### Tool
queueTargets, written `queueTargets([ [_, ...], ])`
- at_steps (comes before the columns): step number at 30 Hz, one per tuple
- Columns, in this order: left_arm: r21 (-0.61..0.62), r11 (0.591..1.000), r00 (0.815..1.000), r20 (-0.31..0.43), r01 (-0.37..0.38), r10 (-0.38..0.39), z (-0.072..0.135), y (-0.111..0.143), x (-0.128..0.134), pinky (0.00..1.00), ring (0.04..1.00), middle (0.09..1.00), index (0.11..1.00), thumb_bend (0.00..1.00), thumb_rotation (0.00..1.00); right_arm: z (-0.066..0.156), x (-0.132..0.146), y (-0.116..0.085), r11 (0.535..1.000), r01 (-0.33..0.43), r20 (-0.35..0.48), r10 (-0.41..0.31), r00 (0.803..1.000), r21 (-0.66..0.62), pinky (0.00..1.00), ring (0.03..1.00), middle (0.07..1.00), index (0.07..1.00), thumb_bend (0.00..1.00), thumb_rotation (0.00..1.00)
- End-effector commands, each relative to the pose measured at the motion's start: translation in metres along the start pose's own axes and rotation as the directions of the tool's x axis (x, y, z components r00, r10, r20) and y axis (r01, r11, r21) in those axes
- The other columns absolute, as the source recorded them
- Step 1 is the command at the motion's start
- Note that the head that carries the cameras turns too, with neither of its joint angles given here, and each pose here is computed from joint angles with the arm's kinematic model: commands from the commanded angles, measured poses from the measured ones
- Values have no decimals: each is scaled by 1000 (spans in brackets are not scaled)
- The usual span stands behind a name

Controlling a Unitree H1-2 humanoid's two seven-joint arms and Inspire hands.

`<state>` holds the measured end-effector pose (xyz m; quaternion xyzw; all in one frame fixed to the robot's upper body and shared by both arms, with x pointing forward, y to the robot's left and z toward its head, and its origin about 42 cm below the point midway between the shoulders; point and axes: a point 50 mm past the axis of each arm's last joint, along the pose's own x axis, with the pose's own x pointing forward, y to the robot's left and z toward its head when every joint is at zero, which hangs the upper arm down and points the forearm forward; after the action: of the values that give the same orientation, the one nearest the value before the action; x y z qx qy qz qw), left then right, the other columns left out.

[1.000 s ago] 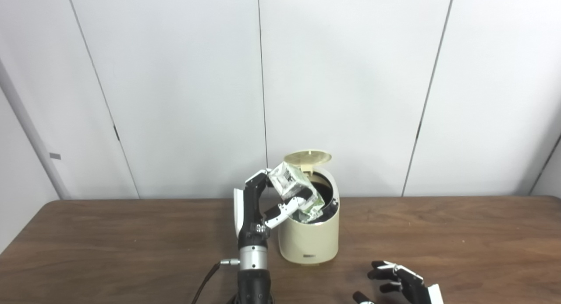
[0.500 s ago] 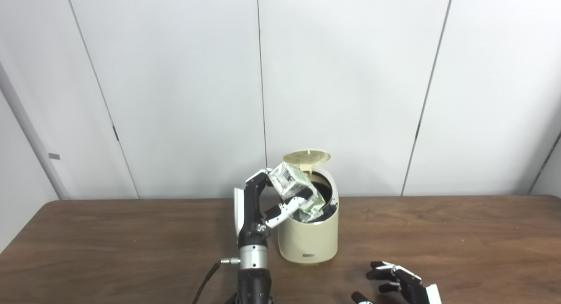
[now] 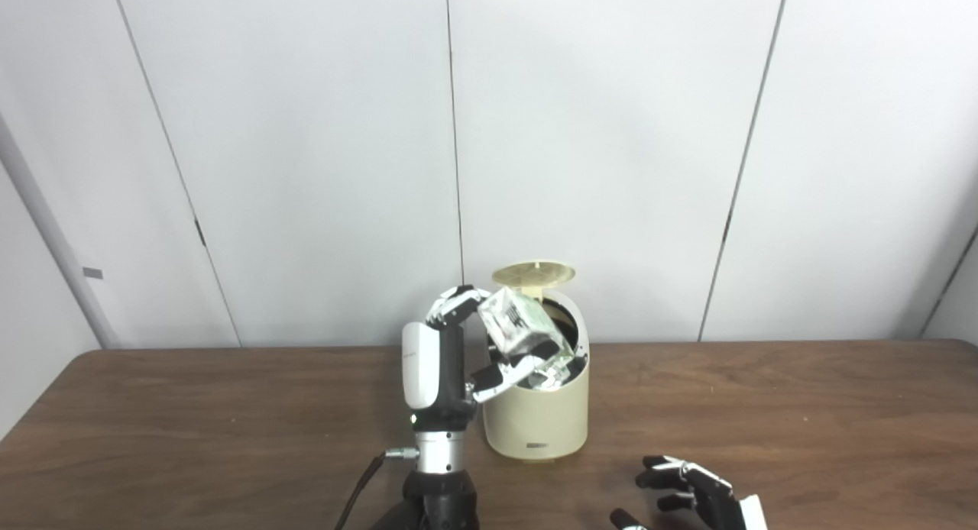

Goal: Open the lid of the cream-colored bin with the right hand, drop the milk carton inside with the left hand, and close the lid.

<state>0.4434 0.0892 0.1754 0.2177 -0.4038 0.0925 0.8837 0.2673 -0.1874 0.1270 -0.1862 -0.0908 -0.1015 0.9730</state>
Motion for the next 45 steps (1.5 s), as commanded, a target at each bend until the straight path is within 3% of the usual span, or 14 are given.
queueTargets([
  [1,25,1000,997,81,-6,4,6,0,20,728,511,458,464,503,0,10,2,2,1000,18,53,-19,998,25,551,651,697,496,482,145],
  [18,75,997,995,103,-21,13,-2,3,27,709,515,457,461,503,0,7,2,2,1000,17,56,-18,998,26,526,636,689,496,482,144],
  [34,93,991,990,111,-95,84,-10,22,47,710,520,465,453,502,0,6,2,1,1000,17,45,-17,999,18,514,632,686,496,482,144],
  [45,116,987,988,120,-108,94,-14,28,53,700,514,467,450,502,0,7,2,1,1000,14,44,-15,999,19,512,636,695,496,481,145],
])
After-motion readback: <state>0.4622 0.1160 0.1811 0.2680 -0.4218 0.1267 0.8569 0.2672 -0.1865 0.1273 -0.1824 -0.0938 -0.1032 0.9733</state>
